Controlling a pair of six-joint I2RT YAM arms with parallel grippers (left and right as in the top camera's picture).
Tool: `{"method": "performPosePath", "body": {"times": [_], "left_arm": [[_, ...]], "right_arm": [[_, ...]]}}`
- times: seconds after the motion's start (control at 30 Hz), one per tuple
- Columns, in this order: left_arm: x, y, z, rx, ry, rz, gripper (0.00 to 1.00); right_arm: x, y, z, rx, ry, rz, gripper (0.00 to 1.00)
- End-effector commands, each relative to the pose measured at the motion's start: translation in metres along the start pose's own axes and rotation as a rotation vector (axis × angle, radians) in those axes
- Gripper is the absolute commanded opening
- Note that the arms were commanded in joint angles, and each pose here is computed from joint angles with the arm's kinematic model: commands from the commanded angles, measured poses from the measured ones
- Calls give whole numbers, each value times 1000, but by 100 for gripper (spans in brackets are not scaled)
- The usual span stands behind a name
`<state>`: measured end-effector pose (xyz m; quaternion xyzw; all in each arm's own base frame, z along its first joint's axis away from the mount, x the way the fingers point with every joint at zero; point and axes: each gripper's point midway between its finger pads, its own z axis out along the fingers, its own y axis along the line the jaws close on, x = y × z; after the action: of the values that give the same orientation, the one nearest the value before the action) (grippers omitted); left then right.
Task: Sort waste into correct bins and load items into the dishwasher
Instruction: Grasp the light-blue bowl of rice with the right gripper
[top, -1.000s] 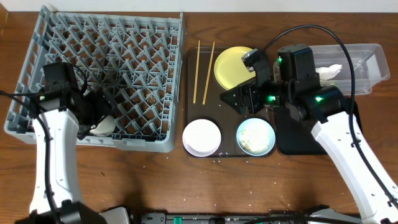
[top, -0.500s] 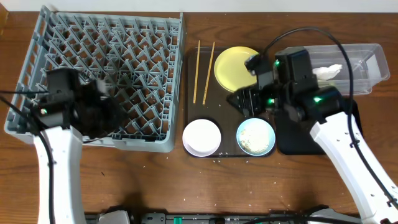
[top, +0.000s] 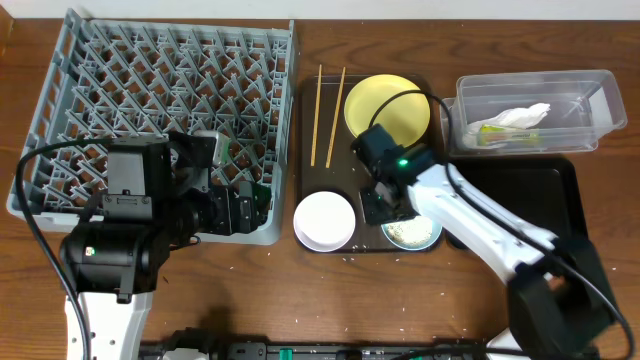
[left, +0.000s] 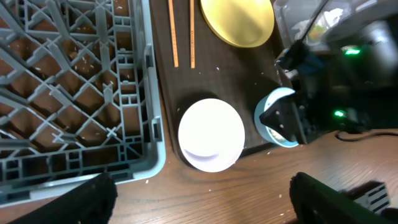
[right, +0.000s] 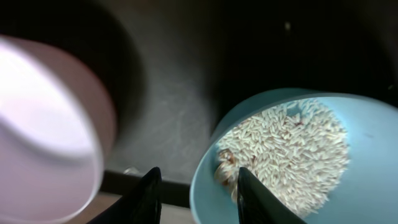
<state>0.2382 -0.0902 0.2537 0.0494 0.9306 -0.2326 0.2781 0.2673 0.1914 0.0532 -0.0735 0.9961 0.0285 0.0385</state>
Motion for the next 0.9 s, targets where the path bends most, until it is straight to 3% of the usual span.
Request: {"method": "performPosePath", "body": {"times": [0.0, 0.07, 0.17, 0.37, 0.5, 0.67, 0.87], "left_arm": [[-6, -1, -5, -10, -22, 27, 93], [-6, -1, -5, -11, -22, 27, 94], [-6, -1, -5, -11, -22, 27, 95], [-6, -1, -5, -10, -22, 27, 95], [-6, -1, -5, -11, -22, 27, 95], [-6, -1, -5, -11, -22, 27, 95], [-6, -1, -5, -11, -22, 27, 95]], "right_arm": [[6, -7, 26, 76, 52, 70, 37], [6, -5, 38, 78, 74, 69, 31], [6, -2, 46, 62, 87, 73, 2], [6, 1, 30, 15, 82, 69, 1], [-1, 15, -5, -181, 47, 2, 1], [-23, 8, -81, -452, -118, 8, 1], [-37, -46, -138, -559, -297, 93, 1]]}}
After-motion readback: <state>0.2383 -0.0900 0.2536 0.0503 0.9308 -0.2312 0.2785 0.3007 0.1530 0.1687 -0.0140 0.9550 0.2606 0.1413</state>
